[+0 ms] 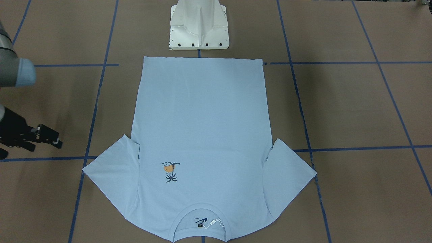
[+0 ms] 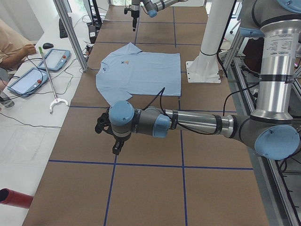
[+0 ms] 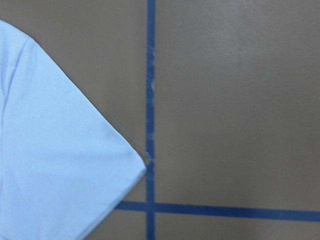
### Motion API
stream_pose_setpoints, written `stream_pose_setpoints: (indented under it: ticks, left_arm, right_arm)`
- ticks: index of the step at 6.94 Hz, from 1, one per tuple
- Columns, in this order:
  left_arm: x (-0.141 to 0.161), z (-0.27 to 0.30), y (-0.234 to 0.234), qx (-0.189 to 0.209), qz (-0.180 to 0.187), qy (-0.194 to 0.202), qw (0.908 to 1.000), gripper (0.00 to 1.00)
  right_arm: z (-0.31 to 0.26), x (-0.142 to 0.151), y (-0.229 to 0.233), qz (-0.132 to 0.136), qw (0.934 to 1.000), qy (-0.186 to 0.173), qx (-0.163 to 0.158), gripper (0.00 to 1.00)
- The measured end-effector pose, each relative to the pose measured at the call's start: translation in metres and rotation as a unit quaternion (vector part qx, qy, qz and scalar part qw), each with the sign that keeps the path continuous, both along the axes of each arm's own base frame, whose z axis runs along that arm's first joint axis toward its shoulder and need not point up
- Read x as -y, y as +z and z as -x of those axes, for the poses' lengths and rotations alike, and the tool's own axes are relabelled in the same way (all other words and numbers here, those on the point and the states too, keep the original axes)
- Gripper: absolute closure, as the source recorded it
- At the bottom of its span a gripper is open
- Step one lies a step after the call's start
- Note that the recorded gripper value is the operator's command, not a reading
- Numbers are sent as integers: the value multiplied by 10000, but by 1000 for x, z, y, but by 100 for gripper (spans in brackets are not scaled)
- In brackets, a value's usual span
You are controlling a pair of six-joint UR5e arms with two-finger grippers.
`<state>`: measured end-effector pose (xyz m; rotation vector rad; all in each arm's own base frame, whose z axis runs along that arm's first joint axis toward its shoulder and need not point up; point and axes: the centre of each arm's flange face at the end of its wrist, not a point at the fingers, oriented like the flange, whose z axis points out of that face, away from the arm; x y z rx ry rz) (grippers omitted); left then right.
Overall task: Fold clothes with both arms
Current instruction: 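Move the right gripper to the shirt sleeve nearest it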
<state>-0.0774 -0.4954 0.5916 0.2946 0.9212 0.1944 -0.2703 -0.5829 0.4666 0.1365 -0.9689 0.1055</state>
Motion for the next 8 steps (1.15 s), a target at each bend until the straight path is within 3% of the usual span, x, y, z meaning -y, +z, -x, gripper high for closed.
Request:
stream_pose_setpoints:
  ticks: [2, 3, 6, 8]
  left_arm:
    - [-12, -2, 6, -131, -222, 28, 9997, 0]
    - [-14, -4, 5, -271, -265, 61, 9993, 0]
    - [-16, -6, 2, -467, -294, 110, 9984, 0]
    - [-17, -6, 2, -474, -296, 113, 9984, 0]
  right_arm:
    - [60, -7, -13, 70, 9984, 541, 157, 1]
    - [70, -5, -5, 110, 9976, 679, 92, 6]
    - [80, 2, 23, 240, 9960, 843, -169, 32]
    - [87, 9, 22, 280, 9955, 889, -193, 33]
